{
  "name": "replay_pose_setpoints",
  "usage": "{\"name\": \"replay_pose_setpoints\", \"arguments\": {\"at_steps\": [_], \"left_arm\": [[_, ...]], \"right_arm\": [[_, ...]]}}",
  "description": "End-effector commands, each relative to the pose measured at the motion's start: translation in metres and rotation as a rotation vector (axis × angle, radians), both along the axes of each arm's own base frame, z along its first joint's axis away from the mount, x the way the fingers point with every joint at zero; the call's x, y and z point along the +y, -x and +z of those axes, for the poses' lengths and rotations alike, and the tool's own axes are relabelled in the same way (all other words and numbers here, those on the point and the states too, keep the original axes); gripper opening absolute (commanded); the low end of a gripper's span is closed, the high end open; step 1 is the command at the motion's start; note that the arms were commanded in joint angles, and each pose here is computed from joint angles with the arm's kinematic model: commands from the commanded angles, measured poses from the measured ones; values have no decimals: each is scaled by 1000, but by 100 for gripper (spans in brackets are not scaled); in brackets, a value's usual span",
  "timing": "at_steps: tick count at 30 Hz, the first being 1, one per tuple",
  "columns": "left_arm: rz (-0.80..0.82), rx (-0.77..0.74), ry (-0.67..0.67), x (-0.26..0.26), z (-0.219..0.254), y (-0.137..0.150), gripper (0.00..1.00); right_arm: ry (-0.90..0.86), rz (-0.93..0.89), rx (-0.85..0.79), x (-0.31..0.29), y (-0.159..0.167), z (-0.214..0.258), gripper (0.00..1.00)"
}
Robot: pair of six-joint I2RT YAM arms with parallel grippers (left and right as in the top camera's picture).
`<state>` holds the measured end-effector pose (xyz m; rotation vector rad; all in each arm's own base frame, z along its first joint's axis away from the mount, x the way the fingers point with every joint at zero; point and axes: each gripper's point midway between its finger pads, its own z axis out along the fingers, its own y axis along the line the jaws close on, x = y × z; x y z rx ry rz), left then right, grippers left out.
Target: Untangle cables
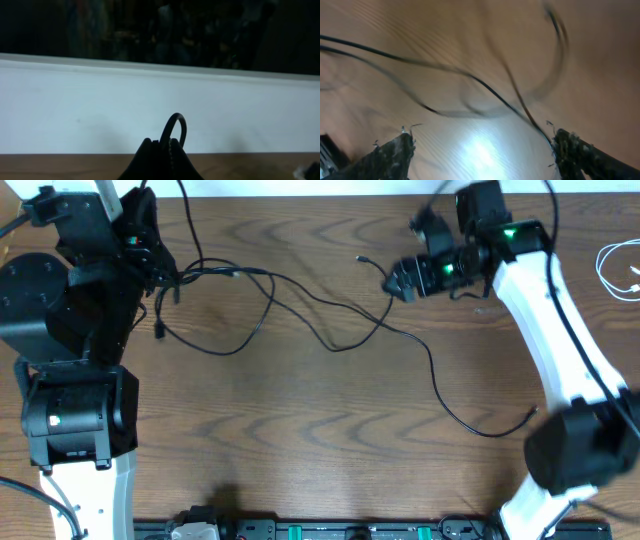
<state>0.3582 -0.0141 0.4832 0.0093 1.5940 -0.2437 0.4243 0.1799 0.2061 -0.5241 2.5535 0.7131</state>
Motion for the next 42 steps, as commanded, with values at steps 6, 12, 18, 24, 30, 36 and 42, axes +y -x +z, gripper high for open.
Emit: {"name": "replay_pose_setpoints", "arguments": {"at_steps": [6,12,18,24,30,36,42], "left_arm": [[-176,-17,175,-29,19,15,7],[-266,15,229,-43,17,21,7],[-304,21,267,-49,21,28,7],[-362,18,273,-58,26,40,7],[-374,31,290,-60,25,43,7],[-327,16,261,-53,24,39,7],[-72,-38,192,-11,26,24,7]], "right_arm": [[-152,250,-241,89,24,66,92],[-125,429,-426,149,41,76,95],[-99,420,-471,176,32,65,88],[-137,391,-516,195,16,62,73],[-78,80,-435,172,-23,44,8],[89,-273,-276,93,-48,9,1],[228,-466,-26,-2,-43,-48,1]]}}
